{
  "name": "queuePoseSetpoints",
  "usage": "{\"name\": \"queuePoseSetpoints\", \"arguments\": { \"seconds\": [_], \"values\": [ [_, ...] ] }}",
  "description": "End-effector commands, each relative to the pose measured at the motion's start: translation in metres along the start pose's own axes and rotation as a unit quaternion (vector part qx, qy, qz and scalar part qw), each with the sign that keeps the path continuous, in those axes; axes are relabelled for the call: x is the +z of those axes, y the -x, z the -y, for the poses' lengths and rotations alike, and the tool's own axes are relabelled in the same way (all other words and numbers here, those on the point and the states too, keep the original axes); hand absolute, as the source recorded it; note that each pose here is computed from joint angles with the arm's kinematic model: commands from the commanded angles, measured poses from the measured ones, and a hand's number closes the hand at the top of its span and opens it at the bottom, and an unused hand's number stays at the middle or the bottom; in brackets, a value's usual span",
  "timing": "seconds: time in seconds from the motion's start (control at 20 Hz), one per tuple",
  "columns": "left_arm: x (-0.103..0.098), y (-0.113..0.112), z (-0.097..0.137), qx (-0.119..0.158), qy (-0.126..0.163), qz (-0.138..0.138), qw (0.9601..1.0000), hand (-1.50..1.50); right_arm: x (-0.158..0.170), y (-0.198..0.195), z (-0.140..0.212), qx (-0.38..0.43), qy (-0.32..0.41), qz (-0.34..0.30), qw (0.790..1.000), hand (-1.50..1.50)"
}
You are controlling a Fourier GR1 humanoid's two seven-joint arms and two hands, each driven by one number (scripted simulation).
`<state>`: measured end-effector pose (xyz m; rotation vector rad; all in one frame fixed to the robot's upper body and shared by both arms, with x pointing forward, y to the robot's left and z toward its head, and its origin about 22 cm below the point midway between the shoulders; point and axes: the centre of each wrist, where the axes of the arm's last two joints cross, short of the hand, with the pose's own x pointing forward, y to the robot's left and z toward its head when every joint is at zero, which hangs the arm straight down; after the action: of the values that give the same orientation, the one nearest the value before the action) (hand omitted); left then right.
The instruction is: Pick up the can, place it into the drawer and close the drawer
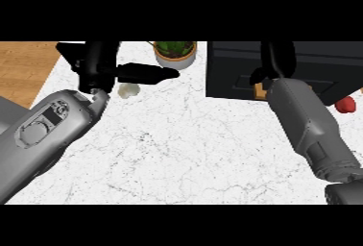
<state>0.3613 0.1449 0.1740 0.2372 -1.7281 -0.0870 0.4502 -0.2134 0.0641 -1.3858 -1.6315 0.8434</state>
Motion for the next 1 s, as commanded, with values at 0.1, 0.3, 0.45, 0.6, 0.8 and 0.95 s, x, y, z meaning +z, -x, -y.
{"name": "queuePoseSetpoints", "arguments": {
  "seconds": [0.1,0.3,0.45,0.6,0.8,0.95],
  "values": [
    [0.006,0.013,-0.014,-0.003,0.007,-0.003,1.0000,-1.50,-0.027,-0.010,0.023,-0.028,0.011,0.006,1.000,-1.50],
    [0.008,0.014,-0.012,0.003,-0.002,0.001,1.0000,-1.50,-0.027,-0.023,0.020,-0.103,0.033,0.012,0.994,-1.50],
    [0.010,0.019,-0.014,-0.002,-0.001,0.002,1.0000,-1.50,-0.035,-0.040,0.027,-0.169,0.042,0.010,0.985,-1.50],
    [0.004,0.021,-0.023,-0.006,-0.020,-0.006,0.9998,-1.50,-0.026,-0.048,0.016,-0.230,0.044,0.005,0.972,-1.50],
    [0.018,0.041,-0.025,-0.009,-0.009,-0.001,0.9999,-1.50,-0.036,-0.054,0.026,-0.292,0.044,-0.005,0.955,-1.50],
    [0.021,0.034,-0.020,0.006,-0.012,-0.012,0.9998,-1.50,-0.038,-0.055,0.027,-0.358,0.044,-0.031,0.932,-1.50]
  ]
}}
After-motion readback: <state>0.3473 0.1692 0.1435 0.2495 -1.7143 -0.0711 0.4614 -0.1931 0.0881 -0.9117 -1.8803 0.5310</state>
